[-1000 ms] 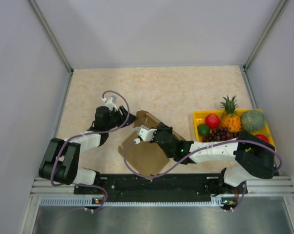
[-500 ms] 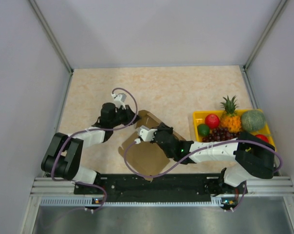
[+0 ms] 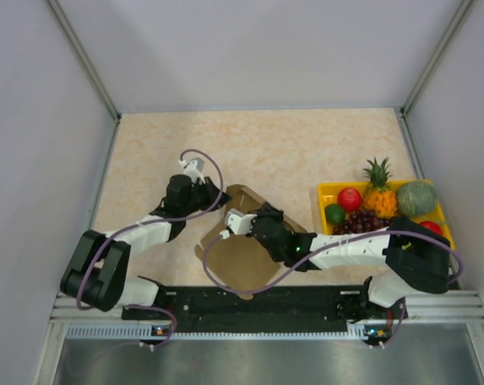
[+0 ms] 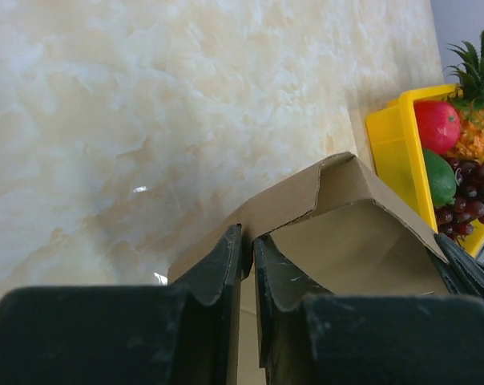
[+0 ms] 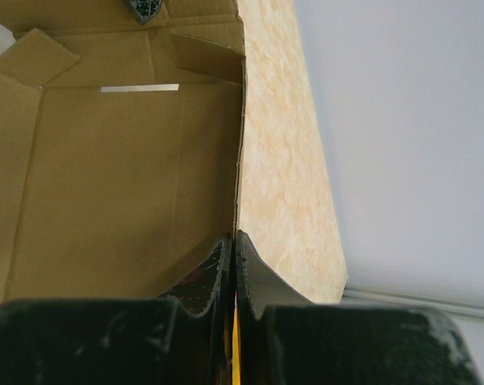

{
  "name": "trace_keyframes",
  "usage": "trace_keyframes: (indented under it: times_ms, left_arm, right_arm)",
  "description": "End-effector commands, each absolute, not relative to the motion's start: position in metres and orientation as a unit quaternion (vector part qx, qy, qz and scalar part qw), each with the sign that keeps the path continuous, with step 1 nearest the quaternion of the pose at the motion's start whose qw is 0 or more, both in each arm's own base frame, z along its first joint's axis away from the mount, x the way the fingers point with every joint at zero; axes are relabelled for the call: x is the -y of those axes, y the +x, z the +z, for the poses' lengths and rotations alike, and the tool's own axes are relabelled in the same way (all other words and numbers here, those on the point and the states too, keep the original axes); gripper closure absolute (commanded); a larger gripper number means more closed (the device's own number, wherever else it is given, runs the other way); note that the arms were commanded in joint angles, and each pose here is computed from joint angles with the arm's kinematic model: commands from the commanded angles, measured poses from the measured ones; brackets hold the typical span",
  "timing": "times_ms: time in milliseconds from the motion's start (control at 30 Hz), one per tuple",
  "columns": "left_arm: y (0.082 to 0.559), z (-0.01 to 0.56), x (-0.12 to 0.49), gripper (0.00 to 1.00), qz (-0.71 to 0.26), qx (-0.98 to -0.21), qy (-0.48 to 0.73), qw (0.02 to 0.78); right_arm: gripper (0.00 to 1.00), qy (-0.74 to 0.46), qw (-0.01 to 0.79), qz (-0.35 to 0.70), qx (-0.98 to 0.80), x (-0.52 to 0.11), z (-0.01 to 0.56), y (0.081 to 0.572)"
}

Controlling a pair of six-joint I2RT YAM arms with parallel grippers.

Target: Fold the paper box

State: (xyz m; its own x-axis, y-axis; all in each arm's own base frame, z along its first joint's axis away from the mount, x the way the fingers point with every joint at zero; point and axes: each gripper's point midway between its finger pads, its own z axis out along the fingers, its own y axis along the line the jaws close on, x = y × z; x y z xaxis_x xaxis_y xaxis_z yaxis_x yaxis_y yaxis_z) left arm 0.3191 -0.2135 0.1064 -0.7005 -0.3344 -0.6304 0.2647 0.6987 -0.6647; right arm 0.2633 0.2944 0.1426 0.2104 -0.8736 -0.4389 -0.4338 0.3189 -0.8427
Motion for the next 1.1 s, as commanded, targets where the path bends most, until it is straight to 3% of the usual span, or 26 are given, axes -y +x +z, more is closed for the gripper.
trace_keyframes:
  times_ms: [0,200,433,633,900,1067]
  left_arm:
    - [0.307,0.138,0.226,0.88,-0.427,-0.786,-0.019,0.446]
    - [0.292,0.145,0.219,0.87,-0.459,-0.719,-0.019,0.521]
    - [0.284,0.142,0.219,0.86,-0.475,-0.682,-0.009,0.556]
    - [0.269,0.137,0.226,0.78,-0.504,-0.666,0.016,0.549]
    - [0.249,0.131,0.236,0.58,-0.528,-0.670,0.060,0.518]
    - [0.244,0.132,0.239,0.55,-0.529,-0.675,0.080,0.508]
  right_arm:
    - [1.00,-0.567,0.564,-0.178,-0.573,-0.318,0.146,0.249]
    - [1.00,-0.579,0.564,-0.198,-0.555,-0.323,0.143,0.242]
    - [1.00,-0.592,0.560,-0.216,-0.537,-0.326,0.134,0.232]
    - [1.00,-0.591,0.561,-0.213,-0.539,-0.322,0.130,0.227]
    - [1.00,-0.589,0.570,-0.184,-0.542,-0.325,0.135,0.222]
    - [1.00,-0.589,0.572,-0.176,-0.544,-0.324,0.136,0.221]
